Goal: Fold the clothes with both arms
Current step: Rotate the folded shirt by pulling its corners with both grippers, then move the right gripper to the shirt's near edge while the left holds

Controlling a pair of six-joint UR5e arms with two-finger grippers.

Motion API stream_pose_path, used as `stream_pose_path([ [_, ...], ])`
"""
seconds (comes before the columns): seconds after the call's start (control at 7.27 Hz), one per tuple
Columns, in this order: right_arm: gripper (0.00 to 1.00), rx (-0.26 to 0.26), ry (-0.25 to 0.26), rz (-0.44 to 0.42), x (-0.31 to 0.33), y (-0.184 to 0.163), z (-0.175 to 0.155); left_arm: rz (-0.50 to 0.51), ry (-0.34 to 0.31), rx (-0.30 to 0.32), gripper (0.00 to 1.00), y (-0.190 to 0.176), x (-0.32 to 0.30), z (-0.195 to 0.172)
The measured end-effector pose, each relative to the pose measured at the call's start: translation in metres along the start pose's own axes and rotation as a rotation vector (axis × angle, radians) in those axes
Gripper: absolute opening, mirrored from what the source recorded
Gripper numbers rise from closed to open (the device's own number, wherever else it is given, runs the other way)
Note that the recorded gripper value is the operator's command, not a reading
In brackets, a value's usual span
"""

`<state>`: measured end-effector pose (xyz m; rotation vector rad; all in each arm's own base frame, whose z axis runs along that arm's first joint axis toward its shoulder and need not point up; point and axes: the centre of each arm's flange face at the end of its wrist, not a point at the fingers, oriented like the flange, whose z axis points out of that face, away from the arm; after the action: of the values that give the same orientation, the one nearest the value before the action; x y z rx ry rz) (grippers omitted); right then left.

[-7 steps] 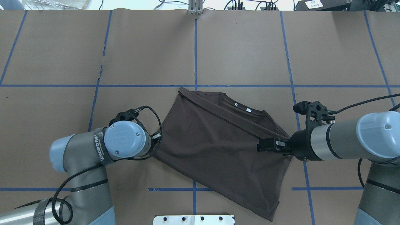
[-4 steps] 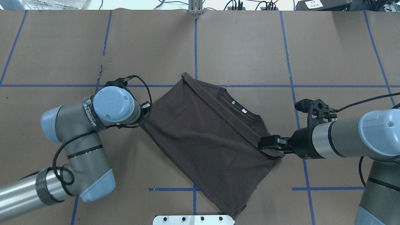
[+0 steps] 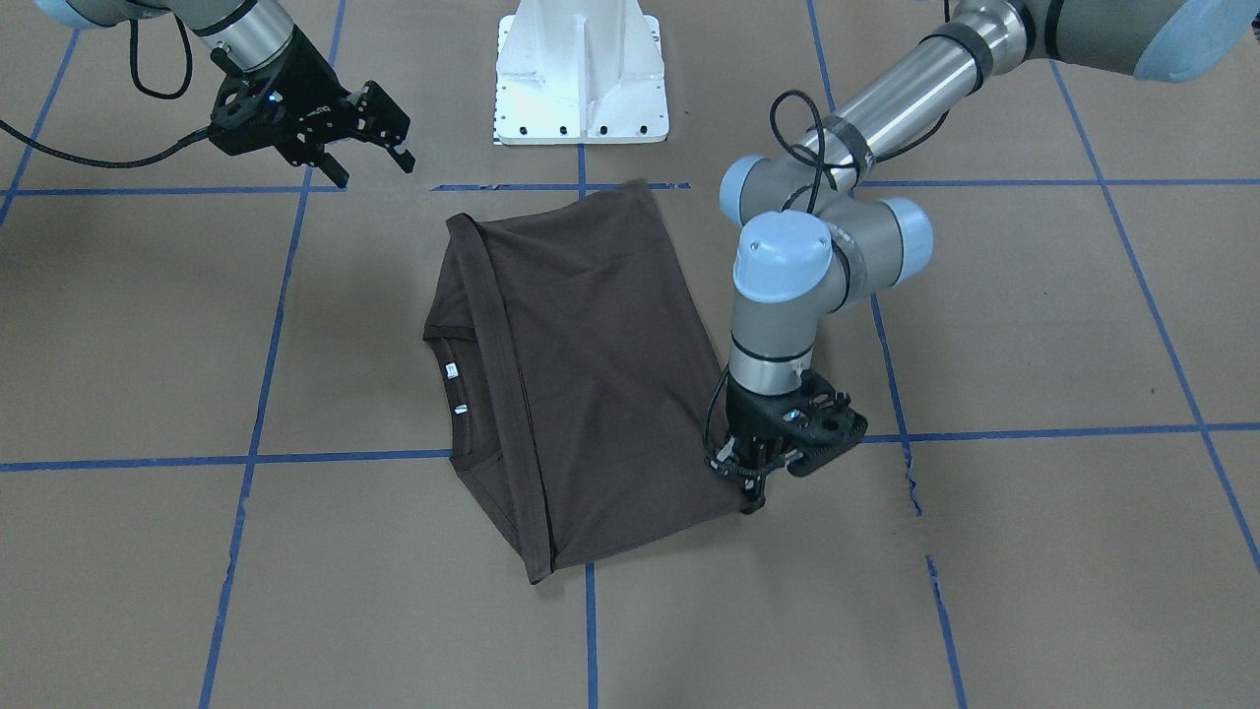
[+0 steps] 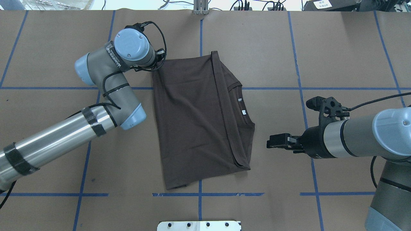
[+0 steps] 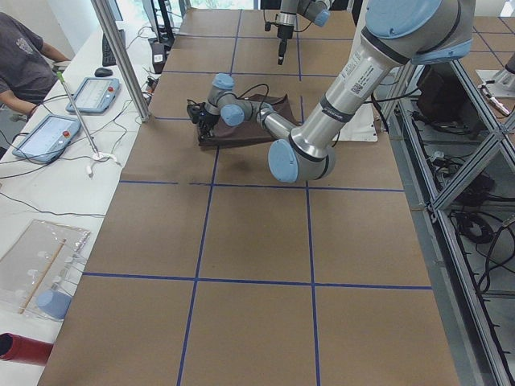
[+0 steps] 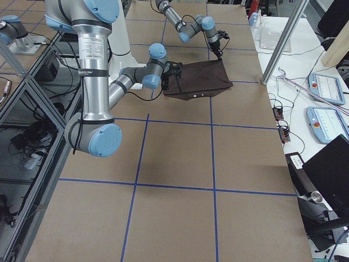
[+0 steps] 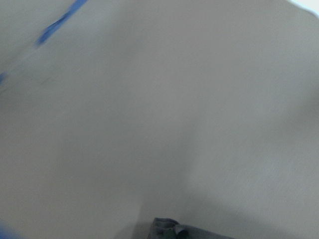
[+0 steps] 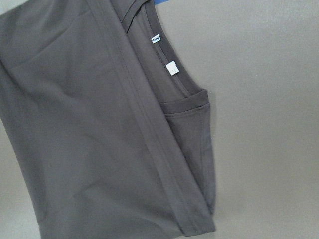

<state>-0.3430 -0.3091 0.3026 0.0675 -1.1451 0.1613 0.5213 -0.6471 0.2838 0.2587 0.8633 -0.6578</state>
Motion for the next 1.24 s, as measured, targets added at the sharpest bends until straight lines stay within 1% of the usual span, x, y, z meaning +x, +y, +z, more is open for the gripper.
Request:
stream_pose_path([
  [0.14,1.0,0.003,0.001,0.001,0.0,-0.001,0.0,0.024,0.044,0.017,0.0,-0.017,0.021,0.009],
  [0.28,1.0,0.005,0.0,0.001,0.0,-0.002,0.0,0.046,0.072,0.025,0.99,-0.024,0.035,0.009],
  [0.55,1.0,0.011,-0.004,0.0,-0.005,-0.005,0.004,0.13,0.082,0.047,1.0,-0.029,0.043,0.009],
  [0.69,1.0,0.013,-0.005,0.0,-0.009,-0.008,0.009,0.159,0.085,0.06,1.0,-0.037,0.044,0.006],
  [0.83,1.0,0.015,0.0,0.002,-0.012,-0.011,0.015,0.176,0.092,0.057,1.0,-0.045,0.046,-0.003],
  [0.96,1.0,0.018,0.021,0.008,-0.011,-0.015,0.022,0.19,0.097,0.023,1.0,-0.045,0.053,-0.019],
  [1.1,1.0,0.022,0.057,0.015,-0.013,-0.02,0.03,0.196,0.087,-0.018,1.0,-0.039,0.055,-0.045],
  [1.24,1.0,0.027,0.1,0.02,-0.022,-0.025,0.041,0.198,0.067,-0.042,1.0,-0.031,0.044,-0.083],
])
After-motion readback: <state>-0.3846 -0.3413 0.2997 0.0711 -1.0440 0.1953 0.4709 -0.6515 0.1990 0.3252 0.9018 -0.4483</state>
